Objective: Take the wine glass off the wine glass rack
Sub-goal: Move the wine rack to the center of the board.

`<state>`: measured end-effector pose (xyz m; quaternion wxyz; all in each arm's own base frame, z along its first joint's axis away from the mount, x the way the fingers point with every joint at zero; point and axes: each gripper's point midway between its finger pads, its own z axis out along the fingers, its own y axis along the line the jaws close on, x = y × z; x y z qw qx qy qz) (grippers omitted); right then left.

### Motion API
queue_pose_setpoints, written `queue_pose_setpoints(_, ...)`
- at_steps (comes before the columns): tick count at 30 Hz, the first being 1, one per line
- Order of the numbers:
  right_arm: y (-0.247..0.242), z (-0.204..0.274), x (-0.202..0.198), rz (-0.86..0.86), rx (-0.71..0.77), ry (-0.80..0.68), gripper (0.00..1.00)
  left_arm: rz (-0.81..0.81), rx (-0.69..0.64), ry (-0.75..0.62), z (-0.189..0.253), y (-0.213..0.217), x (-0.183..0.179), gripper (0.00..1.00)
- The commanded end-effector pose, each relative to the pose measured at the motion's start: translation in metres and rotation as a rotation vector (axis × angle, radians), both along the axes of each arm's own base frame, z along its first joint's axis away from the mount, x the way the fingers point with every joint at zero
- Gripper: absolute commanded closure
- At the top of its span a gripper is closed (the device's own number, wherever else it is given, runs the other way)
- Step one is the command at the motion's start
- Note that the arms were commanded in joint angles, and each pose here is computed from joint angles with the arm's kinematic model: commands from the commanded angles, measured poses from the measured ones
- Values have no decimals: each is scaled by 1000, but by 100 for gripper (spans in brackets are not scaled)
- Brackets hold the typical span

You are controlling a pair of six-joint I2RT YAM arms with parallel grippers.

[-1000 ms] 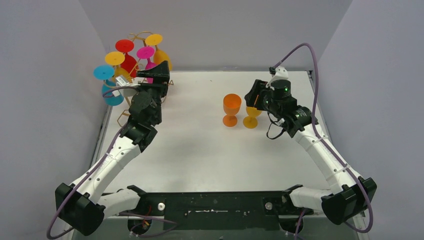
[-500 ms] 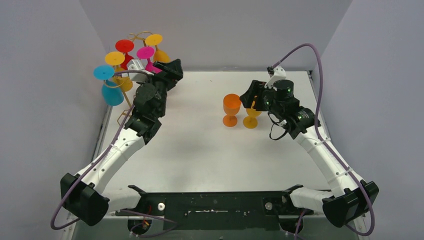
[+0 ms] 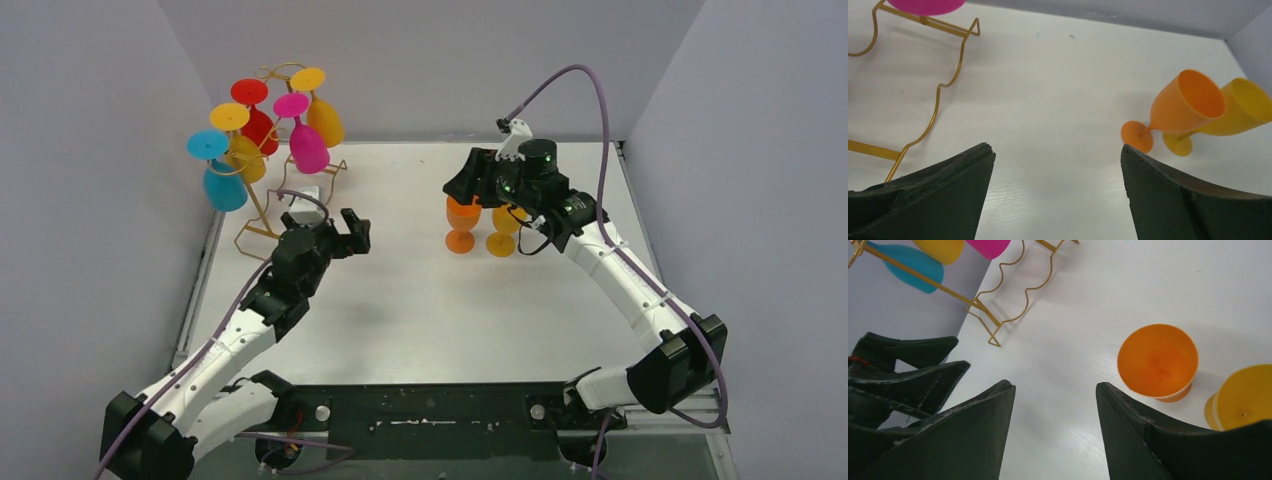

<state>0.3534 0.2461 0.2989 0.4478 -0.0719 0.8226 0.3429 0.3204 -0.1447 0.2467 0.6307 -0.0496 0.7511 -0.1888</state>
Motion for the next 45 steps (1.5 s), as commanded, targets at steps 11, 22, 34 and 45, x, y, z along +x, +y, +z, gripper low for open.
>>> queue_pose_setpoints(11,-23,21,-17,-58,-36,-71,35,157,359,164,-100,32,95,3)
queue_pose_setpoints(22,-32,13,-18,-78,-74,-65,34,101,509,97,-110,58,138,3)
queue_pose_setpoints(34,-34,9,-16,-83,-93,-57,34,59,548,151,-141,70,165,3)
queue_pose_setpoints(45,-37,4,-19,-85,-106,-41,33,74,543,173,-160,79,184,3)
